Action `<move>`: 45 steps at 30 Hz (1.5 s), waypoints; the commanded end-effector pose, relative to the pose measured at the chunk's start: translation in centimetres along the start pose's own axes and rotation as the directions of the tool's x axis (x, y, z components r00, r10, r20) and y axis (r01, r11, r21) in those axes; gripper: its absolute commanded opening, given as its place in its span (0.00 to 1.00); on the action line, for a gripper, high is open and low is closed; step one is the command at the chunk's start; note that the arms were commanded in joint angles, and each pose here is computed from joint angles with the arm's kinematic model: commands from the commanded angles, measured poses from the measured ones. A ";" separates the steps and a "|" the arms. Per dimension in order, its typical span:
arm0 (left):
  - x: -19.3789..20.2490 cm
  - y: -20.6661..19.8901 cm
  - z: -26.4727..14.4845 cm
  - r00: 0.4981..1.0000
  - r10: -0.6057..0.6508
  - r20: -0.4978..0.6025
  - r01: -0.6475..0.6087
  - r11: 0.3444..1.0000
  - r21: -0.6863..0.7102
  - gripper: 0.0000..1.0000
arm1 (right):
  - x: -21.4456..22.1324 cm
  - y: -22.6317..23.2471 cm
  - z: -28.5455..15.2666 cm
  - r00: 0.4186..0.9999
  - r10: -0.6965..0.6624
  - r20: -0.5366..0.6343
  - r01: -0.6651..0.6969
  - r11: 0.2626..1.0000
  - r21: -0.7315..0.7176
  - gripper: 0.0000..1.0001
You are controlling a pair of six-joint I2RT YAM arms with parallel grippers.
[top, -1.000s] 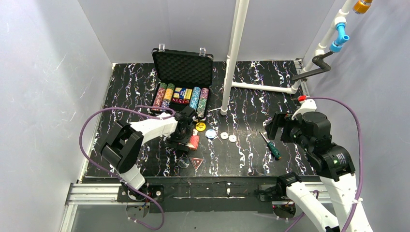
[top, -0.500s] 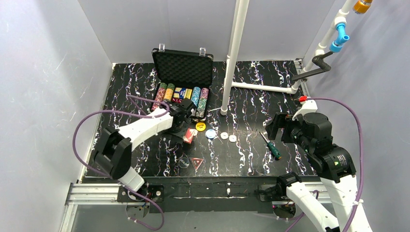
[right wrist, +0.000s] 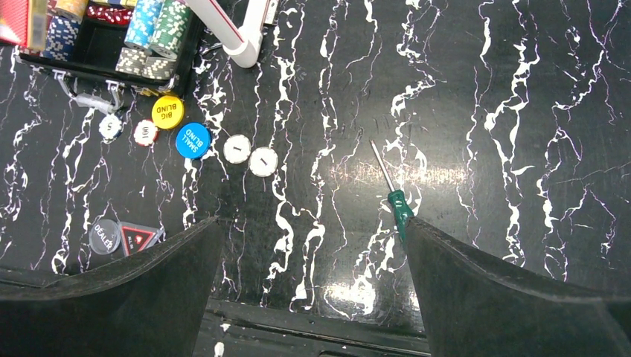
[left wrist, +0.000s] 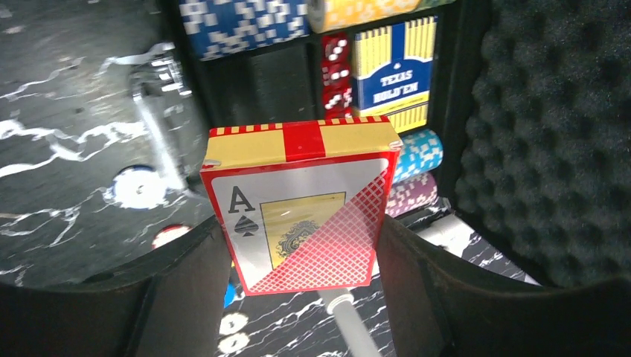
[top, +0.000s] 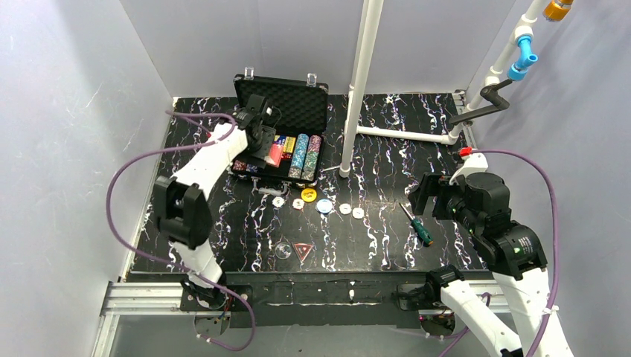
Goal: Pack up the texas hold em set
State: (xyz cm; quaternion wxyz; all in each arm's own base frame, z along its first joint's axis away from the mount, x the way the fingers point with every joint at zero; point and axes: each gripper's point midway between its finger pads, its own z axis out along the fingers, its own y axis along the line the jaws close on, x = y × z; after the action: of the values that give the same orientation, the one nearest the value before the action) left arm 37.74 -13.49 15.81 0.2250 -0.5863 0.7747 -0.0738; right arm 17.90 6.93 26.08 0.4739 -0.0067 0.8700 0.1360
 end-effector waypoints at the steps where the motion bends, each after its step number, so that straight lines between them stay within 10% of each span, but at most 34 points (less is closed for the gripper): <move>1: 0.5 -1.4 1.3 0.998 0.044 -0.035 -0.046 0.995 -0.087 0.35 | -1.5 0.2 -0.2 0.999 -0.002 0.040 0.002 1.000 0.004 1.00; 45: 2.3 0.7 11.6 0.999 -0.031 -0.038 0.017 0.941 -0.338 0.36 | -1.2 0.1 1.5 1.000 -0.027 0.010 0.027 1.000 0.011 1.00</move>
State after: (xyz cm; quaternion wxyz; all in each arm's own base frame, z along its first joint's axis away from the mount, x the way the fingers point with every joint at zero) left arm 41.69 -14.68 5.10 0.1024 -0.6254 0.7728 0.0327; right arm 18.91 6.95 25.28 0.4588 -0.0138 0.8805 0.1183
